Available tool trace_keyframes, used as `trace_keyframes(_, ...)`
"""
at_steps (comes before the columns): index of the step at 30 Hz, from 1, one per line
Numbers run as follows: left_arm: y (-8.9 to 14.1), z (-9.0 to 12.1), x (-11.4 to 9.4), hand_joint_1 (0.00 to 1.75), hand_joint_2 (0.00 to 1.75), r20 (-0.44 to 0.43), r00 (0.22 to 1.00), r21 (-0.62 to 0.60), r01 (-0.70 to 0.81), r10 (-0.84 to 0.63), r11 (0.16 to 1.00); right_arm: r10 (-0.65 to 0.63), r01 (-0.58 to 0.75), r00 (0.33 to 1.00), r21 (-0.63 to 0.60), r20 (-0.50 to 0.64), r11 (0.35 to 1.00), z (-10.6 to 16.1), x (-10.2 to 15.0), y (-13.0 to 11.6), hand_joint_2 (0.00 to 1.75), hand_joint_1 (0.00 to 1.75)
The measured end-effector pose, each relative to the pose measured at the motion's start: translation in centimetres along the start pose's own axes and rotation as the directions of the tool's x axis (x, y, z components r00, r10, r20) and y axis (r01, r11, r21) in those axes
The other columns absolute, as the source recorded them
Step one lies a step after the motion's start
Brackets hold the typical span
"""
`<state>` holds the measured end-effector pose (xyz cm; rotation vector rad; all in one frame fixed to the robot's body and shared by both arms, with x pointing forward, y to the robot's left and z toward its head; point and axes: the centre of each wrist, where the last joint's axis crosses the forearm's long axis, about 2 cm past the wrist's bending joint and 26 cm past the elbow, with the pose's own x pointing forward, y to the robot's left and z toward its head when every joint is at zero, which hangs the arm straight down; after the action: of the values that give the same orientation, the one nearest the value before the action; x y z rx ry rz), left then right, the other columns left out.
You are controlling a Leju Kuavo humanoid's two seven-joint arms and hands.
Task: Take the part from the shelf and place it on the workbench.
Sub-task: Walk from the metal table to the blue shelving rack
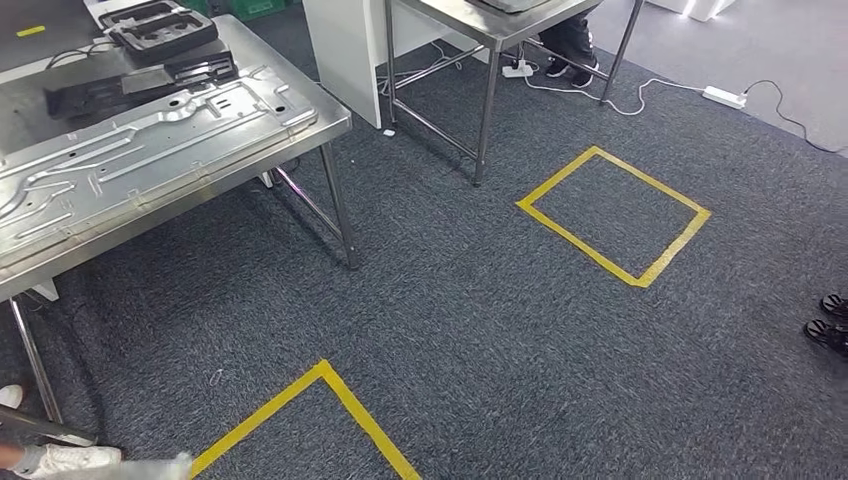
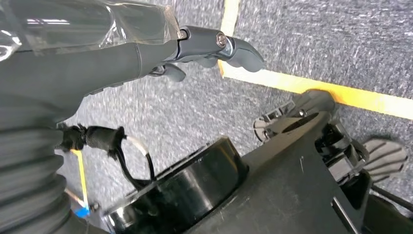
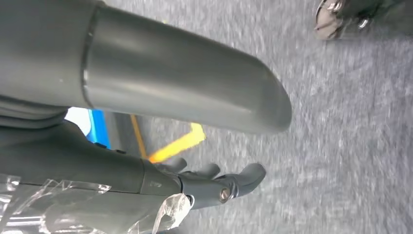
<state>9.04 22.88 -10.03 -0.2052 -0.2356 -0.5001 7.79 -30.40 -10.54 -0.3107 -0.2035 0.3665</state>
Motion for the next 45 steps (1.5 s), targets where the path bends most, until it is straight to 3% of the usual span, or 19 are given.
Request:
trace_keyframes(3,-0.1,0.0,-0.3,0.0,1.75,0.007,1.0,-0.002,-0.005,0.005,1.0,0.013,-0.013,1.0,0.009,-0.005,1.0,0.0,0.1,0.0,0.0,0.0)
trace_keyframes(7,-0.3,0.0,-0.6,0.0,0.0,0.019,1.0,-0.005,-0.006,0.006,1.0,0.019,-0.019,1.0,0.005,0.009,1.0,0.0,0.1,0.0,0.0,0.0)
trace_keyframes(18,-0.8,0.0,-1.6,0.0,0.0,0.021,1.0,-0.015,-0.011,0.012,1.0,0.025,-0.025,0.999,-0.004,0.047,1.0,0.0,0.4,0.0,0.0,0.0)
trace_keyframes(28,-0.8,0.0,-1.5,0.0,0.0,-0.003,1.0,-0.015,-0.009,0.009,1.0,0.024,-0.024,1.0,0.022,0.007,0.999,0.1,0.0,0.3,0.0,0.0)
trace_keyframes(32,-1.0,0.0,-1.6,0.0,1.75,-0.002,1.0,-0.018,-0.01,0.01,1.0,0.029,-0.028,0.999,0.036,-0.02,0.999,0.1,0.2,0.3,0.0,0.0)
trace_keyframes(36,-1.1,0.0,-1.8,0.0,0.0,-0.008,1.0,-0.02,-0.01,0.01,1.0,0.029,-0.029,1.0,0.027,-0.001,0.999,0.1,0.1,0.4,0.0,0.0)
trace_keyframes(37,-1.1,0.0,-1.7,0.0,0.0,-0.007,1.0,-0.019,-0.009,0.009,1.0,0.028,-0.029,1.0,0.021,0.009,0.999,0.1,0.1,0.4,0.0,0.0)
trace_keyframes(39,-1.0,0.0,-1.6,0.0,0.87,-0.003,1.0,-0.019,-0.008,0.008,1.0,0.028,-0.028,0.999,0.011,0.031,1.0,0.1,0.2,0.3,0.0,0.0)
trace_keyframes(41,-0.9,0.0,-1.5,0.0,0.87,0.003,1.0,-0.017,-0.007,0.008,1.0,0.029,-0.029,0.999,0.008,0.041,1.0,0.1,0.2,0.4,0.0,0.0)
trace_keyframes(43,-0.9,0.0,-1.3,0.0,0.0,0.014,1.0,-0.015,-0.007,0.007,1.0,0.032,-0.032,0.999,0.009,0.037,0.999,0.1,0.1,0.4,0.0,0.0)
trace_keyframes(45,-0.8,0.0,-1.3,0.0,0.0,0.021,1.0,-0.015,-0.006,0.007,1.0,0.032,-0.033,0.999,0.011,0.033,0.999,0.1,0.2,0.4,0.0,0.0)
